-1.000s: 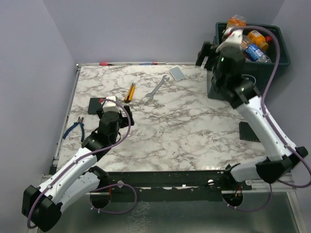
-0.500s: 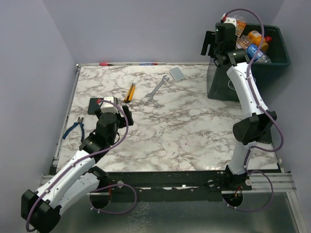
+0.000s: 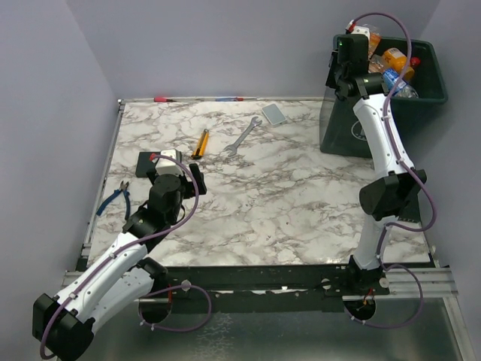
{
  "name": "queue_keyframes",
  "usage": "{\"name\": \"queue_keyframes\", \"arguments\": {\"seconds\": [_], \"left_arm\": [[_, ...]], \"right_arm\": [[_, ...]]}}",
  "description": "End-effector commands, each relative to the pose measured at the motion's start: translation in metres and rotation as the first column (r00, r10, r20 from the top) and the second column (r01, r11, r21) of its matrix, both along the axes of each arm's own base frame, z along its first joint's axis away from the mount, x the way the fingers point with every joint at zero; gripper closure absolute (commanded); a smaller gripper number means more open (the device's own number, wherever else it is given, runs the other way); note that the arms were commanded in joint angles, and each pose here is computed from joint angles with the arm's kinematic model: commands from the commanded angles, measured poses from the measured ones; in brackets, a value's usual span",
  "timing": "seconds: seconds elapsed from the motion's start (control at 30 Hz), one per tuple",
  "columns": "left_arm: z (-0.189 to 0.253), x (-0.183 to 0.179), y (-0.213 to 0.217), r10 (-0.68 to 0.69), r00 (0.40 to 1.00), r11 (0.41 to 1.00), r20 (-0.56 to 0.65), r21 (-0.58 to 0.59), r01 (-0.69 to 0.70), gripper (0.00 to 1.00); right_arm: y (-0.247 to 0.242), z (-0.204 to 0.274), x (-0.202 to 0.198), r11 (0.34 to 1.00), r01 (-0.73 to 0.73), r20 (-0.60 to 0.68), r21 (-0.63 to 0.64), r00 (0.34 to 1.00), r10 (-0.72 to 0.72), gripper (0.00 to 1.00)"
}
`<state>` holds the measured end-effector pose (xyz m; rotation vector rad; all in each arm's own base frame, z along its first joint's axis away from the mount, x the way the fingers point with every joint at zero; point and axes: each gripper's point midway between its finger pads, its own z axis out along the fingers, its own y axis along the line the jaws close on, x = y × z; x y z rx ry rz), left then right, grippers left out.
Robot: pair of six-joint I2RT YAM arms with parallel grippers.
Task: Put the plastic bottles in the bin
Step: Move the trash bin to the center of the board.
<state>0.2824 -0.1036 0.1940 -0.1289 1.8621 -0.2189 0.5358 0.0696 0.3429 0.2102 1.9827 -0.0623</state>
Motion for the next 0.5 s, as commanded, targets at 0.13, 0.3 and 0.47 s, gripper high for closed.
{"name": "queue_keyframes", "arguments": {"seconds": [0.13,0.3,0.47], "left_arm": [[-0.002,0.0,-0.003,-0.016,1.0,1.0,-0.004,-0.003,0.016,0.01],[-0.003,0.0,-0.005,-0.021,1.0,1.0,-0.008,-0.006,0.021,0.01],[-0.004,0.001,-0.006,-0.024,1.0,1.0,-0.011,-0.005,0.024,0.01]], "right_arm": [[0.028,-0.002,0.004,0.99,-0.119,-0.013,0.072,0.993,0.12,0.94],[0.053,0.017,-0.003,0.973,-0.214,0.036,0.086,0.977,0.211,1.0],[0.096,0.03,-0.014,0.939,-0.333,0.069,0.083,0.942,0.328,1.0]]}}
